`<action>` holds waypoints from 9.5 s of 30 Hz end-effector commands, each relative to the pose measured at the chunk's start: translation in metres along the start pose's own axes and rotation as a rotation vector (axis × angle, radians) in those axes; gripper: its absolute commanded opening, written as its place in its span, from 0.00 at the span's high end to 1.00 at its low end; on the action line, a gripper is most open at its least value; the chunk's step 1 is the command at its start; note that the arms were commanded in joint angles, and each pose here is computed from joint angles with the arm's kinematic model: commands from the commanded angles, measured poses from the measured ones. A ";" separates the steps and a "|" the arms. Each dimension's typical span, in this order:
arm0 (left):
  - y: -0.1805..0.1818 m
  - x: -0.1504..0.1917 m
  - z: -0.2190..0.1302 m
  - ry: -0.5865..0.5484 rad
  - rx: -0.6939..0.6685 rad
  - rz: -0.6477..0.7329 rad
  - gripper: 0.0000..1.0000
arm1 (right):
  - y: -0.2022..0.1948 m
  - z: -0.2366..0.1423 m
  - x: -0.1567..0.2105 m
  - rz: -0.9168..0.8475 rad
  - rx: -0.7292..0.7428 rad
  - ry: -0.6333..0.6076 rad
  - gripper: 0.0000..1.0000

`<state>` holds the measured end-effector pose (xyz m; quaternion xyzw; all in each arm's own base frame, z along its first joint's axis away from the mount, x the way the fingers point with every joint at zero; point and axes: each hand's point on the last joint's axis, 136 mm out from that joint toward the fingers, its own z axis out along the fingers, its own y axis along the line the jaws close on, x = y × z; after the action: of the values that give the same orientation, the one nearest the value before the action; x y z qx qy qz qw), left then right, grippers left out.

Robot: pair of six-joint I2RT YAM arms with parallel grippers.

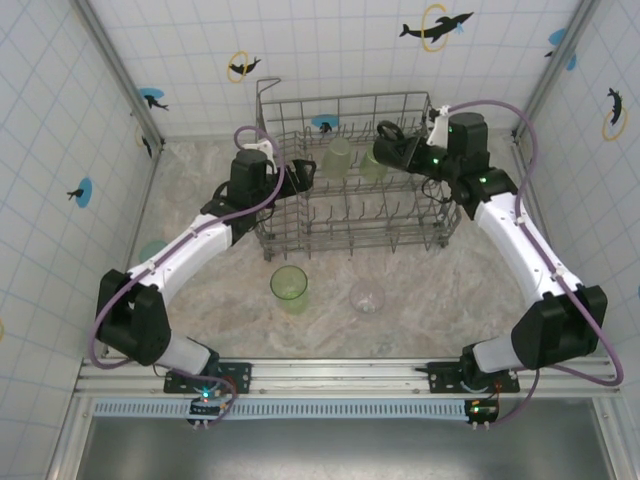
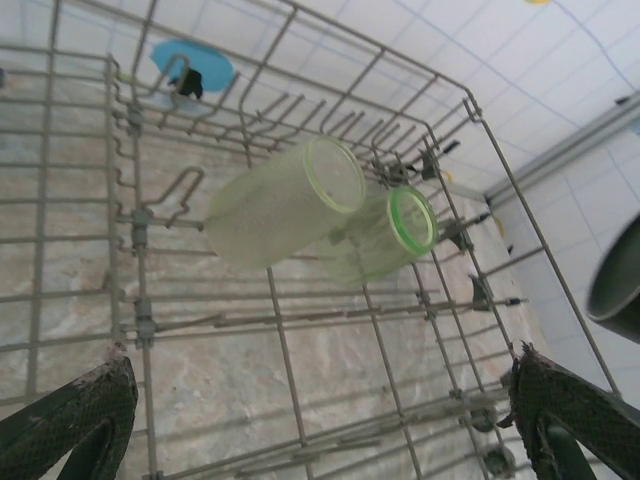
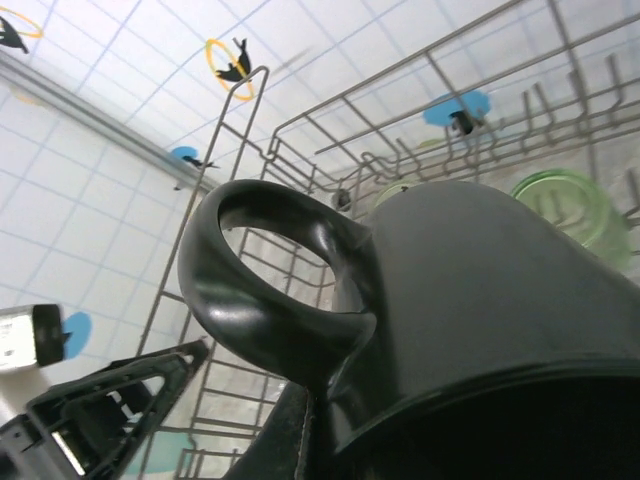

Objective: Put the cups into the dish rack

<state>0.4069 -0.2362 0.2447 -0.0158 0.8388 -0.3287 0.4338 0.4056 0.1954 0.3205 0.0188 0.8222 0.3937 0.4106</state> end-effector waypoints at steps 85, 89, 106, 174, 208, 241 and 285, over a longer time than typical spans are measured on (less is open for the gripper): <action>-0.077 -0.021 -0.008 0.236 0.719 -0.647 0.22 | 0.126 0.016 0.034 -0.083 -1.059 0.065 1.00; -0.080 -0.020 -0.008 0.248 0.737 -0.648 0.46 | 0.126 0.019 0.034 -0.076 -1.057 0.066 1.00; -0.103 -0.047 -0.030 0.191 0.965 -0.668 1.00 | 0.115 0.024 0.025 -0.013 -1.020 0.048 0.77; -0.031 -0.076 0.053 0.086 -0.239 0.311 1.00 | -0.060 -0.017 0.052 0.014 -0.054 0.007 0.00; 0.009 -0.007 0.124 0.228 -0.264 0.371 1.00 | -0.070 -0.024 0.064 0.059 -0.041 0.016 0.00; 0.001 -0.007 0.120 0.211 -0.251 0.296 0.09 | -0.070 -0.032 0.070 0.049 -0.035 0.018 0.00; -0.028 -0.055 -0.082 0.087 -0.327 0.240 0.02 | -0.068 -0.038 0.072 0.015 -0.016 0.060 0.00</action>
<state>0.3944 -0.2164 0.3285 0.0447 0.8914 -0.1507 0.4250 0.3472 0.1463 0.2232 0.0285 0.8377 0.4020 0.3685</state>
